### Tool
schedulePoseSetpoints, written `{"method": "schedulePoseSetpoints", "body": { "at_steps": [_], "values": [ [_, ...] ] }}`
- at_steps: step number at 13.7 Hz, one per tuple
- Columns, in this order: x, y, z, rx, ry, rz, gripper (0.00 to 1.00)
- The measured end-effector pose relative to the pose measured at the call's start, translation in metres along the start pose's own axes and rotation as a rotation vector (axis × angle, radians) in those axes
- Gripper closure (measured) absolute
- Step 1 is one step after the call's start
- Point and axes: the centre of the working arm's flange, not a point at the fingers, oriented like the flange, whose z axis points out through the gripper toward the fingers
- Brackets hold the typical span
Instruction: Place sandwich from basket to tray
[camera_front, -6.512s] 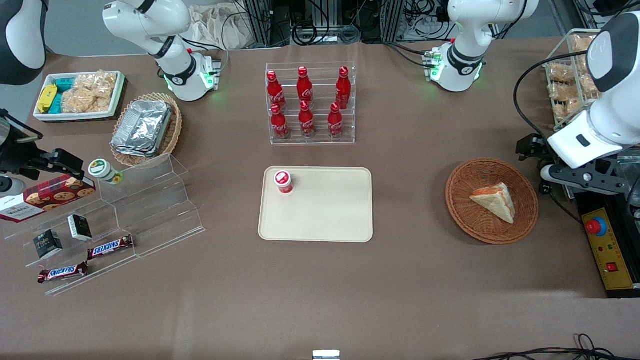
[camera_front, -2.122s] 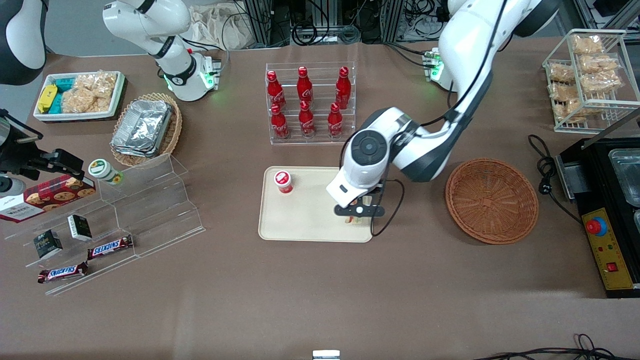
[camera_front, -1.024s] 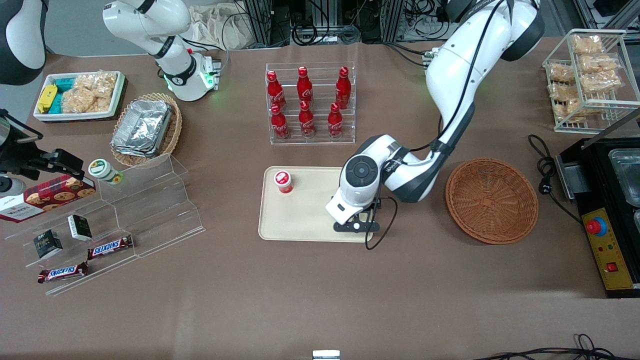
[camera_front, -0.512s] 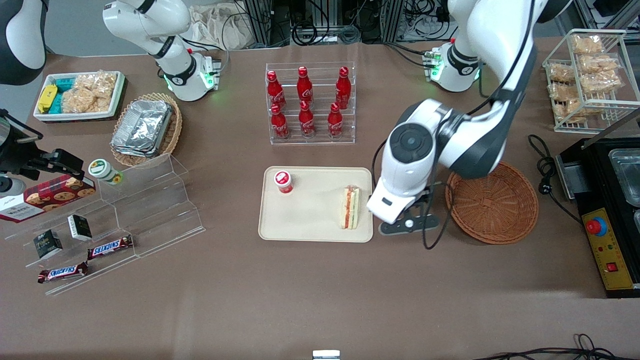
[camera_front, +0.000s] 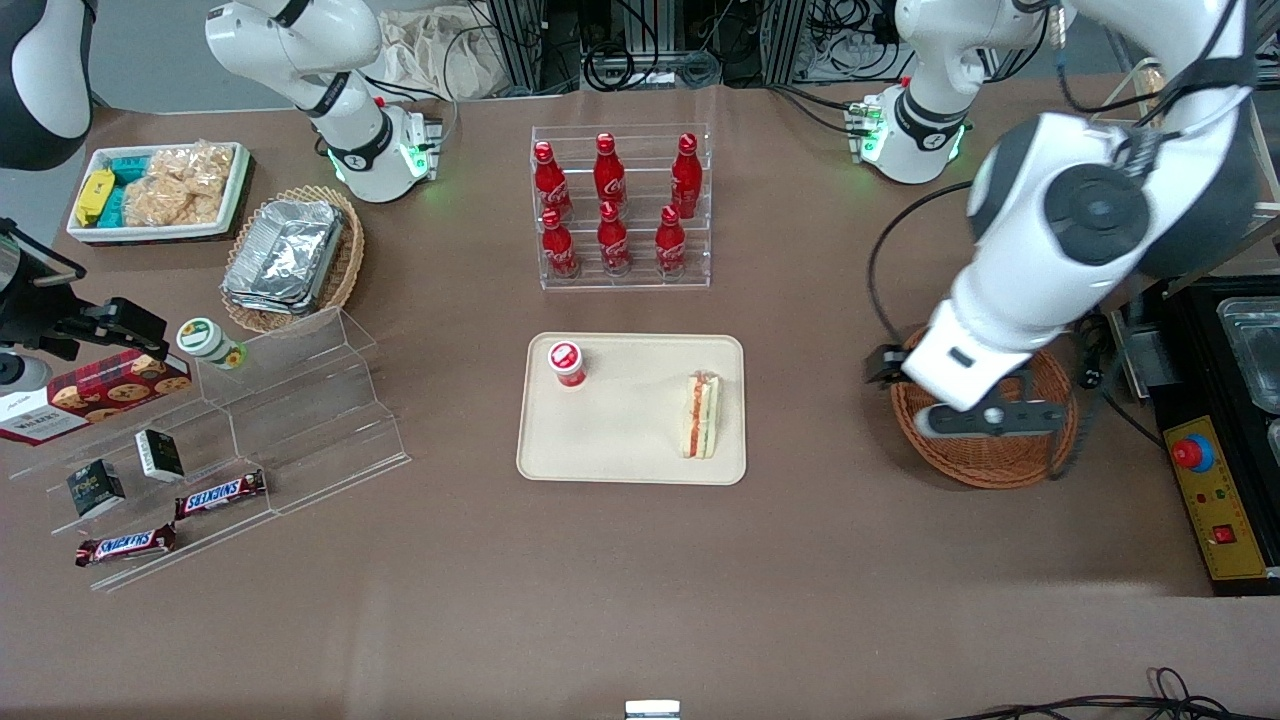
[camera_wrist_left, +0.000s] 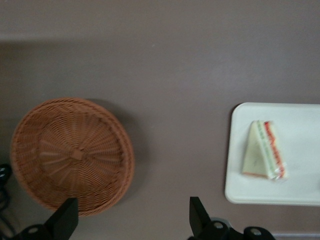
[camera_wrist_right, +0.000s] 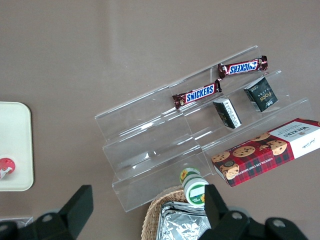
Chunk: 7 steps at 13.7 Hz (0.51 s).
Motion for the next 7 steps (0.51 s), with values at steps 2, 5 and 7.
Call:
{"method": "schedulePoseSetpoints", "body": {
  "at_steps": [2, 5, 7],
  "values": [
    [-0.005, -0.047, -0.005, 0.0, -0.032, 0.063, 0.0],
    [-0.007, -0.109, -0.01, 0.006, -0.053, 0.136, 0.0],
    [-0.007, -0.137, -0.011, 0.004, -0.053, 0.171, 0.0]
  ]
}}
